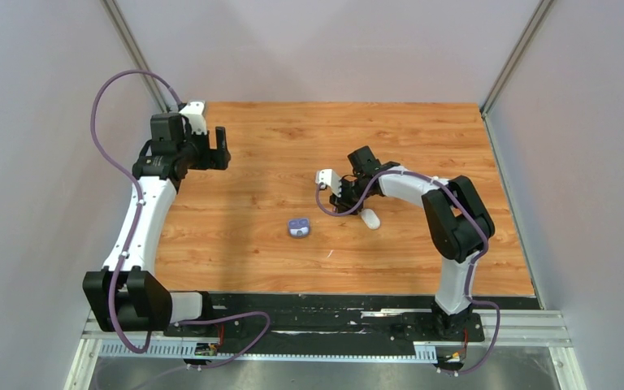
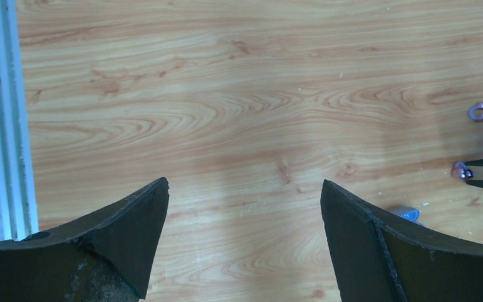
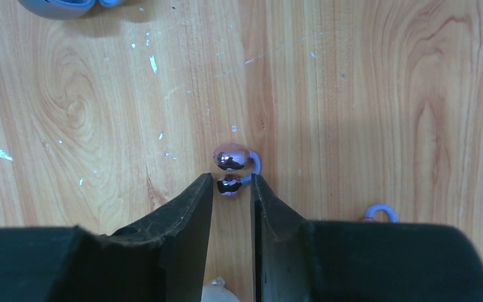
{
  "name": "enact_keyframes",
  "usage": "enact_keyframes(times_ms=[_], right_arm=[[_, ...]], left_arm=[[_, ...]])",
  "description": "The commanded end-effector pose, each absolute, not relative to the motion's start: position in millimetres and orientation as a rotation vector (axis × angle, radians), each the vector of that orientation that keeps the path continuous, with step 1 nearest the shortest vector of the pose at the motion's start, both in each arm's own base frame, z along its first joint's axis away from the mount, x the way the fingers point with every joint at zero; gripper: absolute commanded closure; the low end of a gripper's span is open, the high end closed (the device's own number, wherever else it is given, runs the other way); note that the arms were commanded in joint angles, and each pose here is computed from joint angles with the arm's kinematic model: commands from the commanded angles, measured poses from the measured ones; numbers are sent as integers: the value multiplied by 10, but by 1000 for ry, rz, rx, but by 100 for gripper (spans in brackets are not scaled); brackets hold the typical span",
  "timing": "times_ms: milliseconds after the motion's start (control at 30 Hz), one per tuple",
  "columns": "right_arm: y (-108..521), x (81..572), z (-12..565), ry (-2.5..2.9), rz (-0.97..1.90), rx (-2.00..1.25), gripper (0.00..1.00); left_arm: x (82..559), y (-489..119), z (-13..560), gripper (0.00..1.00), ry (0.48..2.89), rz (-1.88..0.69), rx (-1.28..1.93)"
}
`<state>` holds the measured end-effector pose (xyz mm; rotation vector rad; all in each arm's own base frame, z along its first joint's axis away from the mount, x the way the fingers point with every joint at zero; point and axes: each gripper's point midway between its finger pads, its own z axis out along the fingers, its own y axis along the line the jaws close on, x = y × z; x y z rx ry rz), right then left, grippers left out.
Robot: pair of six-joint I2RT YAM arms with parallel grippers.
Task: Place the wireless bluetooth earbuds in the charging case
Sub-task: Pick up the earbud.
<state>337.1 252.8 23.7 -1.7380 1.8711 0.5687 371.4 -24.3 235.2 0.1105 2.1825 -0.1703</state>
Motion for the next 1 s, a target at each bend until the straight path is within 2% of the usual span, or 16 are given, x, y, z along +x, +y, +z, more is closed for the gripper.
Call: enact_keyframes(times_ms=[0, 167, 667, 833, 967], right_arm=[[2645, 3366, 214, 1831, 584, -1746, 74], [2649, 3346, 176, 1839, 587, -1753, 84], [2693, 3354, 71, 1860, 576, -1761, 82], [2732, 3343, 93, 1841, 584, -1762, 99], [2824, 3411, 375, 1820, 614, -1683, 100]], left_arm=[[3742, -348, 2408, 4, 2156, -252, 109], [3724, -417, 2390, 6, 2155, -301, 117], [3703, -605, 2351, 7, 2152, -439, 127], [3704, -669, 2309, 7, 2153, -490, 123], [3669, -824, 2263, 8, 2136, -600, 166]])
